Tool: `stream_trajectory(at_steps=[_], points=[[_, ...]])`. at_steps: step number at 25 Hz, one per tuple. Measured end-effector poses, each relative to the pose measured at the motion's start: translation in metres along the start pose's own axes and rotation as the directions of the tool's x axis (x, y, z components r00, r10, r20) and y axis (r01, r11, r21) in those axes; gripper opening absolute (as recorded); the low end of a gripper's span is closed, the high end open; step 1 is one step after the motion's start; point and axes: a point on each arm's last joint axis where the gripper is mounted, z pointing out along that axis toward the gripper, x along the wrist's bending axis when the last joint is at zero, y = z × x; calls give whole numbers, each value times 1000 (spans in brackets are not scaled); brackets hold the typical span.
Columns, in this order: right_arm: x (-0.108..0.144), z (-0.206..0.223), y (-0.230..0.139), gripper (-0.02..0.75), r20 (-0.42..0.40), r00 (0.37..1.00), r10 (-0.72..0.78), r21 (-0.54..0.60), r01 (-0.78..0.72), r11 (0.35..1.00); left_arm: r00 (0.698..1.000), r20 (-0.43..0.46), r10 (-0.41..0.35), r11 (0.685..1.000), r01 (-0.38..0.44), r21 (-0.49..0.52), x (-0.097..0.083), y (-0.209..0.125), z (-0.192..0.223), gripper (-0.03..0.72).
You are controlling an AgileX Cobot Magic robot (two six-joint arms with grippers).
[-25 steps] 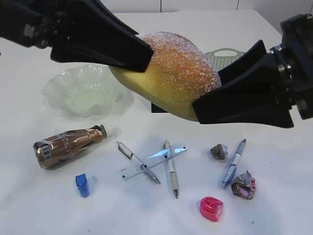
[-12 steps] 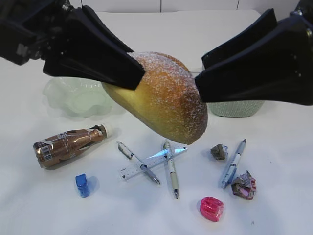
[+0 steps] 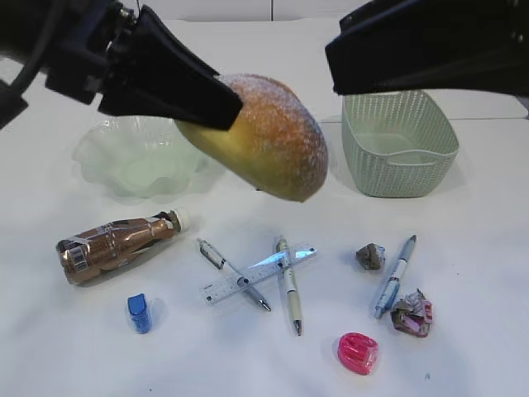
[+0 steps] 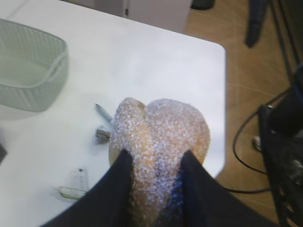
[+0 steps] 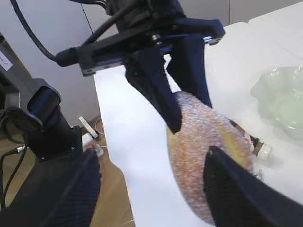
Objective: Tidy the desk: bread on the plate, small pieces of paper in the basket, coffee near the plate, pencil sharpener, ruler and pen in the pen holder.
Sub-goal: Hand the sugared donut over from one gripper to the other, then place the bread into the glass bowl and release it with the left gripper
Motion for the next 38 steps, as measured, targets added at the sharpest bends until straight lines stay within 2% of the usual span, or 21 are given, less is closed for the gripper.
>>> stream_trajectory(at_steps=[4,8,15,19,22,26,33,38], points=[[0,0,1,534,3,1000,-3,-3,3,1000,990,-143,-7,997,-4,-73,13,7,-1,184],[0,0,1,535,6,1000,-3,-4,3,1000,964,-266,-22,990,-16,-138,24,12,-4,184],[-1,0,1,534,12,1000,-4,-4,4,1000,875,-475,-90,962,-46,-268,44,23,-14,184],[-2,0,1,534,22,1000,-6,-2,6,1000,831,-538,-141,943,-52,-328,51,27,-20,184],[-3,0,1,535,30,1000,-6,-6,6,1000,810,-559,-178,931,-46,-363,54,29,-22,184],[-4,0,-1,535,51,999,-21,26,19,999,808,-566,-164,934,-56,-352,54,28,-22,184],[-8,-1,-9,535,88,996,-33,104,24,994,847,-532,-11,976,-106,-188,52,18,-12,184],[-11,-2,-15,535,126,992,-21,169,-1,986,857,-513,-49,988,-32,-149,68,4,-8,184]])
